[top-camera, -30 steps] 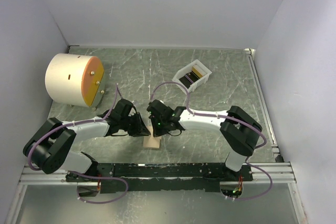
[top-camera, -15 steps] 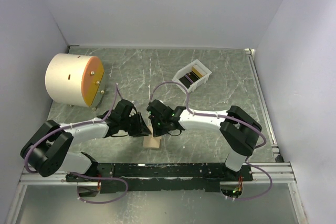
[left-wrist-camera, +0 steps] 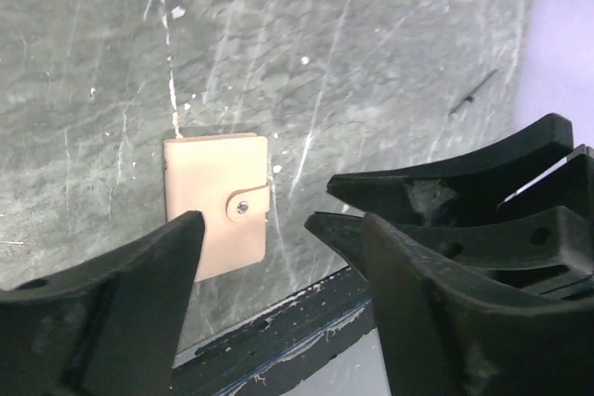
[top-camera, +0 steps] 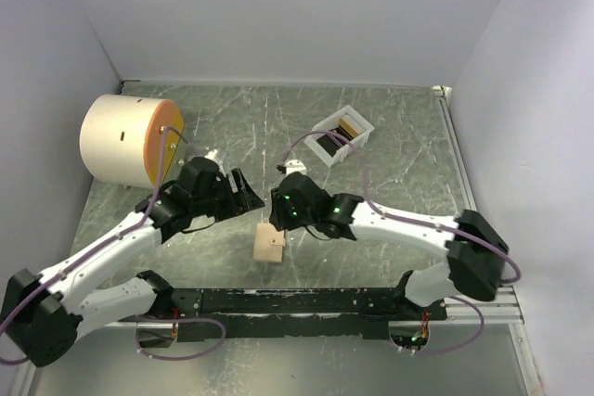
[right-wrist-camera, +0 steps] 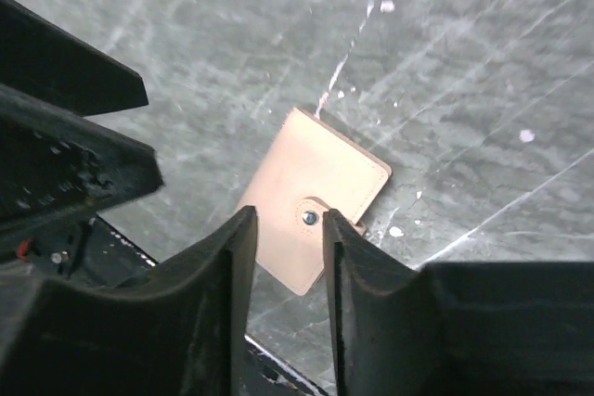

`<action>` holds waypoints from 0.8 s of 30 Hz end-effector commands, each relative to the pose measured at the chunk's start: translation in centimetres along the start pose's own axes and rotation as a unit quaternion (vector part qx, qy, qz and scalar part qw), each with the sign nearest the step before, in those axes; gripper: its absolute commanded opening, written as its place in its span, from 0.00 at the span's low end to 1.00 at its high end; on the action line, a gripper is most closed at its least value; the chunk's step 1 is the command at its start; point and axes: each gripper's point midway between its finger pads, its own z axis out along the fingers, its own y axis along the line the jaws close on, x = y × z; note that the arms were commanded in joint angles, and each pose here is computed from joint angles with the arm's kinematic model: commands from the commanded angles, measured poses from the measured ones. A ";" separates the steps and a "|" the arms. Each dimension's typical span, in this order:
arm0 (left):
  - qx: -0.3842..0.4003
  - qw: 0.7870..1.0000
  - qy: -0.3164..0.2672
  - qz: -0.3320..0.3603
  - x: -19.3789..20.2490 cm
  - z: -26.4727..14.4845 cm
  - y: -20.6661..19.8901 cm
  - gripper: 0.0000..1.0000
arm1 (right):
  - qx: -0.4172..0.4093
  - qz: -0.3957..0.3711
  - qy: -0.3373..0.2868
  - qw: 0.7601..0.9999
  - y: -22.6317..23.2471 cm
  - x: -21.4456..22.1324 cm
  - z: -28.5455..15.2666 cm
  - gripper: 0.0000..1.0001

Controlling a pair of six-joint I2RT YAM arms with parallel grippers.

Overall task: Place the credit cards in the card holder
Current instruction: Reset both arms

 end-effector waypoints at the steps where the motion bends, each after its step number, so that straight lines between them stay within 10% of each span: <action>1: -0.008 0.999 -0.023 0.031 -1.0 -3.4 -0.6 0.89 | 0.002 0.017 -0.087 0.996 -0.8 -2.8 -2.6 0.41; 8: 0.038 0.988 -0.085 0.121 -3.9 -9.3 -4.1 1.00 | 0.037 0.038 -0.202 0.978 -2.9 -7.1 -9.2 0.99; 24: 0.106 0.969 -0.167 0.148 -4.9 -14.3 -5.8 1.00 | 0.056 0.119 -0.286 0.949 -5.8 -8.2 -14.4 1.00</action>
